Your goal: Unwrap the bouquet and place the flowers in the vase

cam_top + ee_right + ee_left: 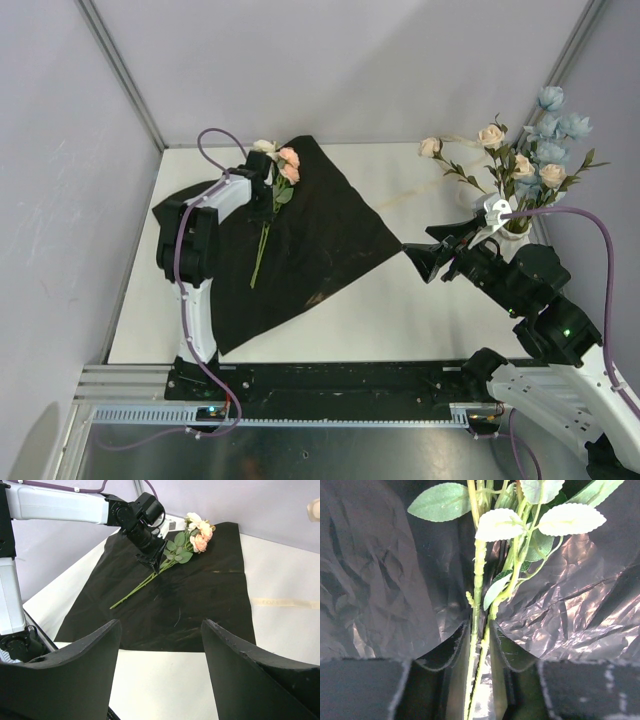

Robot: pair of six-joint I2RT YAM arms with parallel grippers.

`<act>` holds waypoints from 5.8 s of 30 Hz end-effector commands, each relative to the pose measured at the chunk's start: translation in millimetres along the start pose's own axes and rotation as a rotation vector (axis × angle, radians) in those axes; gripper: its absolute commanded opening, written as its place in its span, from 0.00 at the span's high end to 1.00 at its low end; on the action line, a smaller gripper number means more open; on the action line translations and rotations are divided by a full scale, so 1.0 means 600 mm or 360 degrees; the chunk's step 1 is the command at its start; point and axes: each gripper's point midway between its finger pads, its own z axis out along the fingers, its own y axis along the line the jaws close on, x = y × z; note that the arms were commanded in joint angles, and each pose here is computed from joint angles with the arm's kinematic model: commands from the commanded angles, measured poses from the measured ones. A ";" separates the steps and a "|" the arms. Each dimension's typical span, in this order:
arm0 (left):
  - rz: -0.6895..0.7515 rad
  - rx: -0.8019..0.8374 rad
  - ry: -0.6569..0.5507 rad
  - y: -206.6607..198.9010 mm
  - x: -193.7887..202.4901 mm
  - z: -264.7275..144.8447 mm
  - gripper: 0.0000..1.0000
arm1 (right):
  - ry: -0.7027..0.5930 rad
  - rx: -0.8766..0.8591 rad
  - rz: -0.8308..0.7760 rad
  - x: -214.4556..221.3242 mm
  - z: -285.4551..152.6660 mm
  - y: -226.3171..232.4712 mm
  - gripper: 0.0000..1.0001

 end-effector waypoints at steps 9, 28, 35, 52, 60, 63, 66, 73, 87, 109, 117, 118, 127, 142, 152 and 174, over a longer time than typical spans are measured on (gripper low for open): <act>-0.0015 0.0061 -0.0088 -0.004 -0.027 -0.035 0.75 | -0.0057 0.0005 -0.0022 -0.015 -0.002 0.000 0.29; -0.0024 0.0136 -0.0097 0.011 -0.037 -0.046 0.70 | -0.0069 -0.0002 -0.0021 -0.018 -0.004 0.002 0.29; 0.0006 0.0167 -0.0043 0.001 -0.023 -0.027 0.69 | -0.0064 0.0002 -0.0025 -0.017 -0.004 0.001 0.29; -0.0004 0.0125 0.0034 0.003 -0.003 0.006 0.73 | -0.0098 0.0008 -0.0037 -0.025 -0.014 0.000 0.29; 0.0016 0.0036 0.0066 0.005 0.009 0.014 0.83 | -0.0133 -0.0004 -0.0036 -0.034 -0.017 0.003 0.29; 0.0030 0.0014 0.0061 0.005 0.010 0.008 0.92 | -0.0153 -0.0018 -0.0033 -0.040 -0.019 0.007 0.29; 0.0027 0.0016 -0.0009 0.005 -0.007 -0.022 0.99 | -0.0158 -0.0020 -0.0029 -0.045 -0.019 0.008 0.29; -0.0037 0.0087 -0.0335 -0.001 -0.079 -0.158 1.00 | -0.0128 0.0036 0.0079 -0.040 -0.002 0.001 0.30; -0.0033 0.0507 -0.0674 -0.056 -0.056 -0.384 1.00 | -0.0024 -0.0082 0.0467 -0.020 0.086 0.035 0.30; 0.0198 0.1514 -0.0923 -0.180 0.144 -0.591 1.00 | -0.0063 -0.0446 0.1329 0.013 0.336 0.129 0.28; 0.0297 0.1646 -0.0852 -0.202 0.175 -0.591 1.00 | -0.0069 -0.0489 0.1337 0.015 0.355 0.135 0.32; 0.0312 0.1664 -0.0835 -0.205 0.179 -0.590 1.00 | -0.0068 -0.0487 0.1332 0.016 0.356 0.134 0.33; 0.0376 0.1691 -0.0832 -0.207 0.192 -0.589 0.81 | -0.0156 -0.0474 0.1130 -0.008 0.340 0.124 0.96; 0.0392 0.1120 -0.0935 -0.135 0.163 -0.514 0.00 | -0.0498 -0.0024 -0.0279 -0.150 0.091 0.020 1.00; 0.0360 0.0875 -0.0957 -0.094 0.160 -0.483 0.00 | -0.0458 0.0561 -0.0670 -0.204 -0.033 -0.084 1.00; 0.0312 0.0754 -0.1001 -0.070 0.154 -0.480 0.01 | -0.0449 0.1247 -0.0825 -0.302 -0.112 -0.226 1.00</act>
